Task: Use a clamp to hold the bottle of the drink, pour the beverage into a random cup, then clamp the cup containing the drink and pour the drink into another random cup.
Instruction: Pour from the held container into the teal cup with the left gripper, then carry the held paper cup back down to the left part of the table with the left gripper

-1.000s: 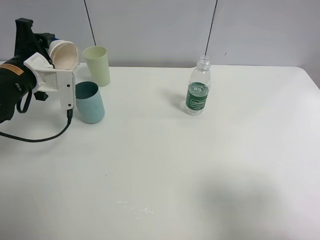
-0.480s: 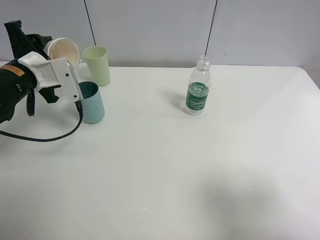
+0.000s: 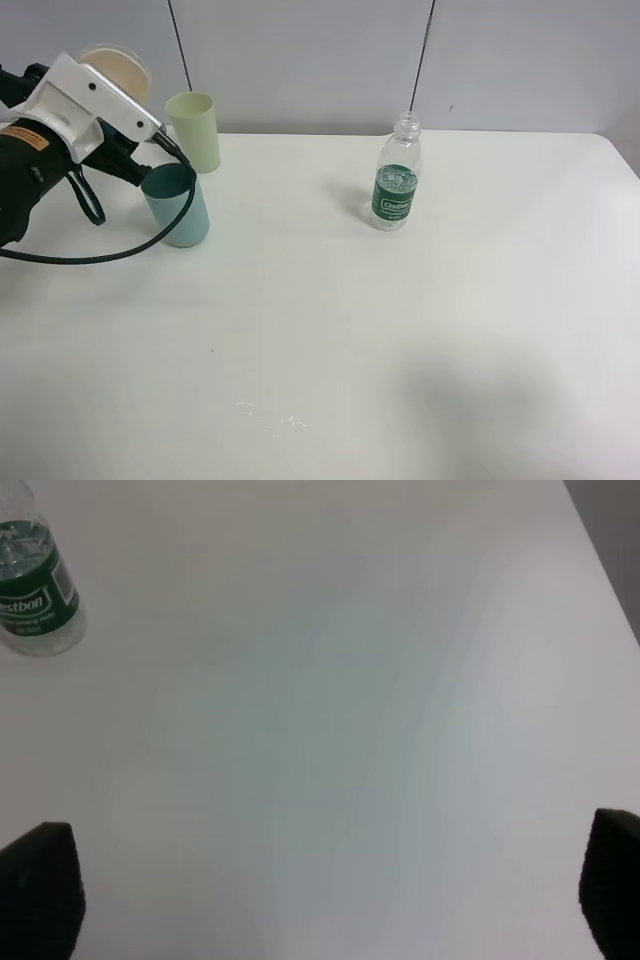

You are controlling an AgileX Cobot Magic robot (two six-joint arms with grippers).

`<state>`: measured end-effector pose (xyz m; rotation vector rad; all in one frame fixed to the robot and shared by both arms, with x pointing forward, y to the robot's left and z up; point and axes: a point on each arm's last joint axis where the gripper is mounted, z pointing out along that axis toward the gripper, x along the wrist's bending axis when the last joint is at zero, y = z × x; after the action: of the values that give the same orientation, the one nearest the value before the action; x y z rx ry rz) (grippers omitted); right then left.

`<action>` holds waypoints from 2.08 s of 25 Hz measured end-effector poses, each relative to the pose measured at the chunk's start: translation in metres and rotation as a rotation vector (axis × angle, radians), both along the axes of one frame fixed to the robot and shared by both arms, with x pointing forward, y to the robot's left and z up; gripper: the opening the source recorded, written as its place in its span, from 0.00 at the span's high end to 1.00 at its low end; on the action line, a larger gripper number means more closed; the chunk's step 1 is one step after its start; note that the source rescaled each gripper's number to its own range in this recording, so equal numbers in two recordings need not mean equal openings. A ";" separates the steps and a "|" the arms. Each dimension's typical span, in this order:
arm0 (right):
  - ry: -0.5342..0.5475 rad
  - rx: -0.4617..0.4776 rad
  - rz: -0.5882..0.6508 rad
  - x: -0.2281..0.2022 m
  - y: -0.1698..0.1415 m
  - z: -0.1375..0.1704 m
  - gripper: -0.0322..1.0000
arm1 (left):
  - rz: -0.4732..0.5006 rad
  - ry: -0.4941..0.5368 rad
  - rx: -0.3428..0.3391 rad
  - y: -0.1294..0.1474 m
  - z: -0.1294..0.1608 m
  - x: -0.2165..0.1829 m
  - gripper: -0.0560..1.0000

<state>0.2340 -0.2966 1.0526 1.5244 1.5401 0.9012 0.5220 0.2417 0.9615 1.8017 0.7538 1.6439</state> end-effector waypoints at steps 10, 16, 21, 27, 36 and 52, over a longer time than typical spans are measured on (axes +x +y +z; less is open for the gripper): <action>0.000 0.000 0.000 0.000 0.000 0.000 0.00 | -0.325 -0.050 -0.226 -0.028 0.022 -0.010 0.91; 0.000 0.000 0.000 0.000 0.000 0.000 0.00 | -0.553 0.100 -0.510 -0.048 0.022 -0.022 0.91; 0.000 0.000 0.000 0.000 0.000 0.000 0.00 | -0.742 0.265 -0.575 -0.063 0.017 -0.036 0.91; 0.000 0.000 0.000 0.000 0.000 0.000 0.00 | -0.893 0.372 -0.513 -0.073 0.011 -0.049 0.91; 0.000 0.000 0.000 0.000 0.000 0.000 0.00 | -0.858 0.466 -0.461 -0.067 -0.011 -0.065 0.91; 0.000 0.000 0.000 0.000 0.000 0.000 0.00 | -0.941 0.534 -0.431 -0.071 -0.076 -0.071 0.91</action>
<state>0.2340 -0.2966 1.0526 1.5244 1.5401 0.9012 0.4512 0.1706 0.8858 1.8350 0.3143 0.3686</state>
